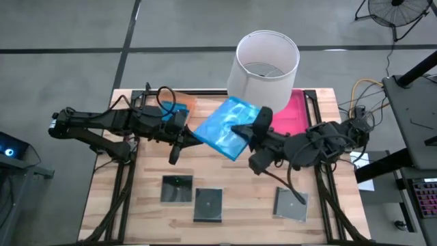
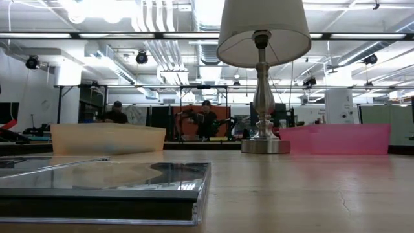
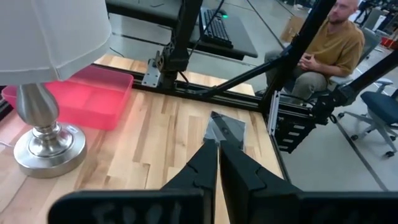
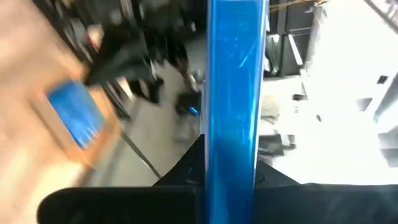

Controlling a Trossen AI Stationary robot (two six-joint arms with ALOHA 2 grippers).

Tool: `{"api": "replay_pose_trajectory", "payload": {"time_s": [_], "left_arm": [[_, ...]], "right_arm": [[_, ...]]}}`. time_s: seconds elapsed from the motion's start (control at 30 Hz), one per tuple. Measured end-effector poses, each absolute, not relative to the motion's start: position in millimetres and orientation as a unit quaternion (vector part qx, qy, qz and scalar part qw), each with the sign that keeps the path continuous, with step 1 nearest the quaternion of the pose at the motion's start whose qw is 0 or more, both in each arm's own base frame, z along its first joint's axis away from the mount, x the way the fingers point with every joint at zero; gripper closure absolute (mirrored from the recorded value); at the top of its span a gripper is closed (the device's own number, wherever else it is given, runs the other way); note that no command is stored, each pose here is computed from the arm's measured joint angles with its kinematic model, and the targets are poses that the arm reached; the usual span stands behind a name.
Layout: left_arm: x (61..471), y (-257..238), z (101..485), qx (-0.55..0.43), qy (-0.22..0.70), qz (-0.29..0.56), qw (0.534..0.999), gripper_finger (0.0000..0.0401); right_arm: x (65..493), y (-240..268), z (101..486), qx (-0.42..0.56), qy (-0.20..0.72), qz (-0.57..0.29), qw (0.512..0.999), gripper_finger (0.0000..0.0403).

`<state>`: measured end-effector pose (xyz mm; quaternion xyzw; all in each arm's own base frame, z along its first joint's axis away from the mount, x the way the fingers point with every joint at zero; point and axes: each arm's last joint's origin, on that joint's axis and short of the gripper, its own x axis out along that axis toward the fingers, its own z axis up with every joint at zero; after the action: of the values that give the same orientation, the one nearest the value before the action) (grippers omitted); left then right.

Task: Pick & place jewel cases by type
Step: Put the blue cd case into the orange bin

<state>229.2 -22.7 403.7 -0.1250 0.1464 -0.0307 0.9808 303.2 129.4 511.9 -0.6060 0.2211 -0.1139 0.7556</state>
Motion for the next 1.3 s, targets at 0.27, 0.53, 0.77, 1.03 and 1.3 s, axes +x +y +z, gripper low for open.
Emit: {"api": "replay_pose_trajectory", "payload": {"time_s": [0.27, 0.53, 0.77, 1.03, 1.3], "left_arm": [[229, -23, 404, -0.125, 0.145, -0.028, 0.981, 0.0401], [230, -23, 407, -0.126, 0.129, -0.031, 0.983, 0.0401], [231, -23, 407, -0.126, 0.126, -0.031, 0.984, 0.0401], [231, -23, 408, -0.124, 0.125, -0.032, 0.984, 0.0401], [231, -23, 407, -0.124, 0.125, -0.032, 0.984, 0.0401]], "right_arm": [[301, 127, 519, -0.552, 0.207, -0.162, 0.791, 0.0390], [276, 116, 553, -0.284, 0.092, -0.196, 0.934, 0.0390], [244, 107, 581, -0.097, -0.020, 0.011, 0.995, 0.0390], [227, 112, 593, -0.061, -0.081, 0.232, 0.968, 0.0391], [214, 126, 597, -0.083, -0.135, 0.527, 0.835, 0.0391]]}}
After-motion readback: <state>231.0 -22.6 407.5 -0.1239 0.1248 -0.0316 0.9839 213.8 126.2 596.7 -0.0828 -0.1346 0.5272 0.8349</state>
